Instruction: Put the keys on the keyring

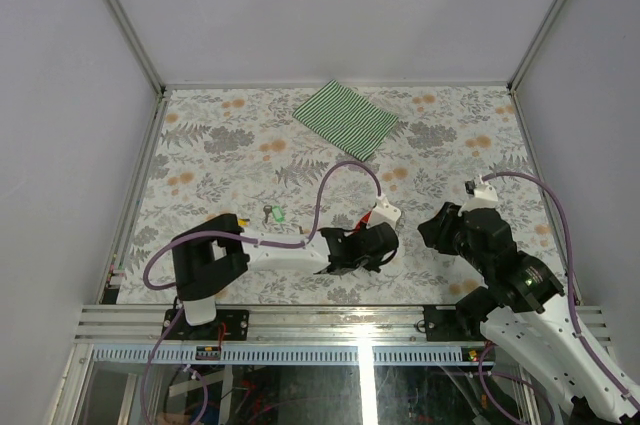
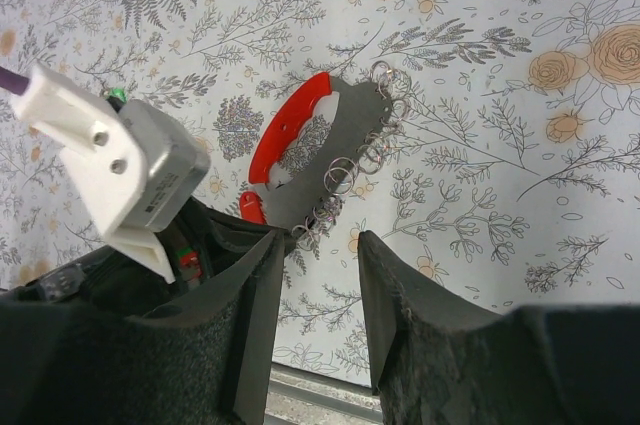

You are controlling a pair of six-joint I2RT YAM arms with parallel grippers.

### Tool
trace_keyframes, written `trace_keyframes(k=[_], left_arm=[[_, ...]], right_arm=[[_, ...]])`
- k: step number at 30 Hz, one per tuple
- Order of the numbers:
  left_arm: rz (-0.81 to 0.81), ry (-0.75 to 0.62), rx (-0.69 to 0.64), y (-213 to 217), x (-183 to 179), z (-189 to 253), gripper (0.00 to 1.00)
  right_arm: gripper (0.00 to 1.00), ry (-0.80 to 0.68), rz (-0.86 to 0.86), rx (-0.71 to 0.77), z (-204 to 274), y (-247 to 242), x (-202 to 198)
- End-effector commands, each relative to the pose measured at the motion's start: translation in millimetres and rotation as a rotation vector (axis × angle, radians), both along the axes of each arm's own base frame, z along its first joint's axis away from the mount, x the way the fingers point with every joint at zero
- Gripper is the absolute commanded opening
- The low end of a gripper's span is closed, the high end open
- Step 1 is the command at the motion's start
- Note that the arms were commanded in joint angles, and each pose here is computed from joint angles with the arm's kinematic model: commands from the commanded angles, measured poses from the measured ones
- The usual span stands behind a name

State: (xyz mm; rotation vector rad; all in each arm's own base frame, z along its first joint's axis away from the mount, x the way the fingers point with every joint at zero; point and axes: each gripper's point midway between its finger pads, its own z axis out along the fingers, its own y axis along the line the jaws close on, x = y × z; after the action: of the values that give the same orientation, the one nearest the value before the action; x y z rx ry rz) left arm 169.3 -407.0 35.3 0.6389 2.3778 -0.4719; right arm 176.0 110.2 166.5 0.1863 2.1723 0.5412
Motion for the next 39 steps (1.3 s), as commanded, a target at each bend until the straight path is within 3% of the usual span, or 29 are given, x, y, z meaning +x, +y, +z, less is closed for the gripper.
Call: trace_keyframes(k=[1, 5, 12, 17, 21, 39], left_arm=[[-0.009, -0.068, -0.052, -0.6, 5.4, 25.8, 0.0], [-0.01, -0.076, -0.076, 3.5, 3.6, 32.9, 0.0], [0.019, -0.081, -0.062, 15.6, 4.0, 32.8, 0.15], [0.042, -0.087, -0.019, 30.1, 4.5, 26.8, 0.35], [0.044, -0.091, 0.018, 39.5, 4.3, 19.4, 0.41], [0.012, -0.093, 0.06, 24.8, 9.0, 0.0, 0.35]], right_arm=[[0.42, -0.035, 0.015, 0.013, 6.9, 5.0, 5.0], [0.42, -0.032, 0.018, 0.012, 4.5, 5.6, 5.0], [0.46, 0.009, 0.072, 0.012, -5.8, 16.8, 4.1], [0.48, 0.039, 0.1, 0.011, -14.0, 22.3, 2.6], [0.49, 0.053, 0.123, 0.017, -17.4, 27.6, 2.1], [0.5, 0.07, 0.14, 0.013, -21.4, 30.3, 1.1]])
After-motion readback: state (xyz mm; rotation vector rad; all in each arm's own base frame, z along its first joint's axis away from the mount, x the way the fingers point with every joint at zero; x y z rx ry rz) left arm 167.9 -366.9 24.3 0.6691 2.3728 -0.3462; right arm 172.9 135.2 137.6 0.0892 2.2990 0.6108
